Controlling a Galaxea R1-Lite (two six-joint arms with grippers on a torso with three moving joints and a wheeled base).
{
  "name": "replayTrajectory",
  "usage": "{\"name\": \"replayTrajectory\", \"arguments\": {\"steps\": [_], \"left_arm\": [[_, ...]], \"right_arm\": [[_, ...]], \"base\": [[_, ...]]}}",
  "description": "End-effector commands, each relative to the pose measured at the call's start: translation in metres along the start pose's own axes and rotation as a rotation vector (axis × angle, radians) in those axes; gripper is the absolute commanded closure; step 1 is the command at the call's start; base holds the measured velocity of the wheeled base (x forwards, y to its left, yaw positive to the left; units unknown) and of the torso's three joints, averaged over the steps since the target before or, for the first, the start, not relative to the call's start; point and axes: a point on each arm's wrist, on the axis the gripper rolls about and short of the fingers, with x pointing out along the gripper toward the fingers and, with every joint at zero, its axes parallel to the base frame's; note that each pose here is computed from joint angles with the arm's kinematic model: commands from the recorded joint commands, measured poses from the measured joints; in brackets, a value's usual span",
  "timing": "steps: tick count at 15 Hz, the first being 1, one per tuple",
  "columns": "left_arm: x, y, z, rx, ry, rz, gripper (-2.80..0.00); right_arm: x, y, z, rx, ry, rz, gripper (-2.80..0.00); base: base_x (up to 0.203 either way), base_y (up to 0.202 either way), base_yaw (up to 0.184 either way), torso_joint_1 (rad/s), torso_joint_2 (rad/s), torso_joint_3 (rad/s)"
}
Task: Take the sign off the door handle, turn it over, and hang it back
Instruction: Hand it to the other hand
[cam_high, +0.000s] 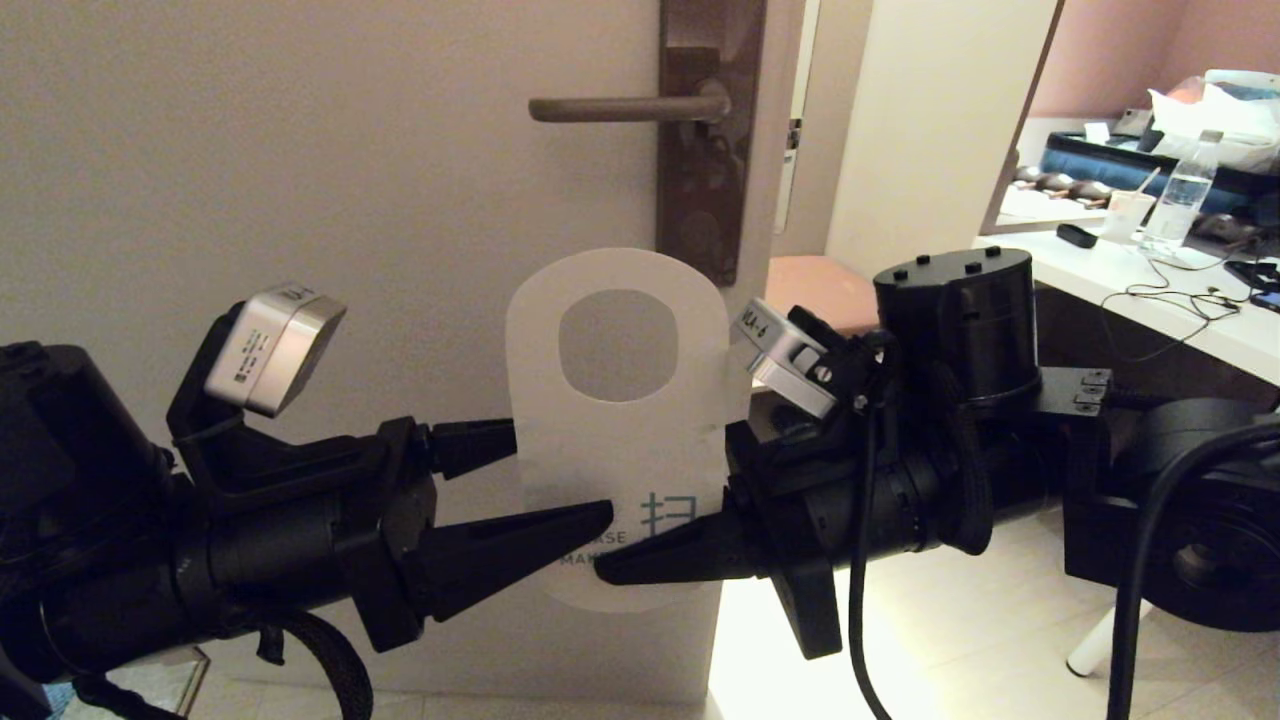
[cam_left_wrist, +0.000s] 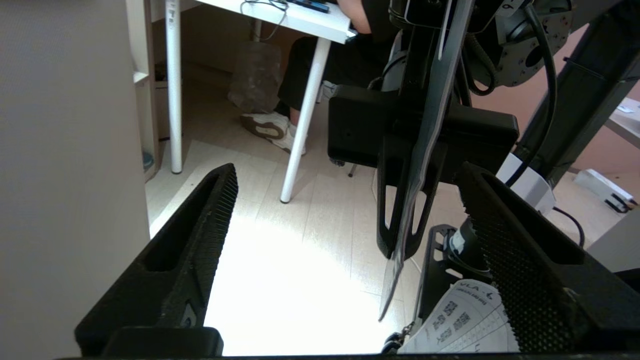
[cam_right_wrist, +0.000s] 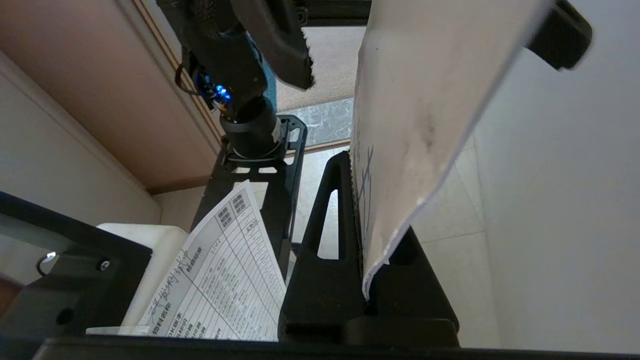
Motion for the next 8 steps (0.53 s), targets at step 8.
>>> {"name": "replayTrajectory", "arguments": {"steps": [8], "left_arm": [[0.01,-0.0037,-0.0008,0.002,0.0,-0.045,-2.8]], "right_arm": [[0.0124,0.0006,-0.0046,0.005,0.016,0.035,0.0]], "base": [[0.0,0.0,0.0,0.0,0.0,0.0]]}}
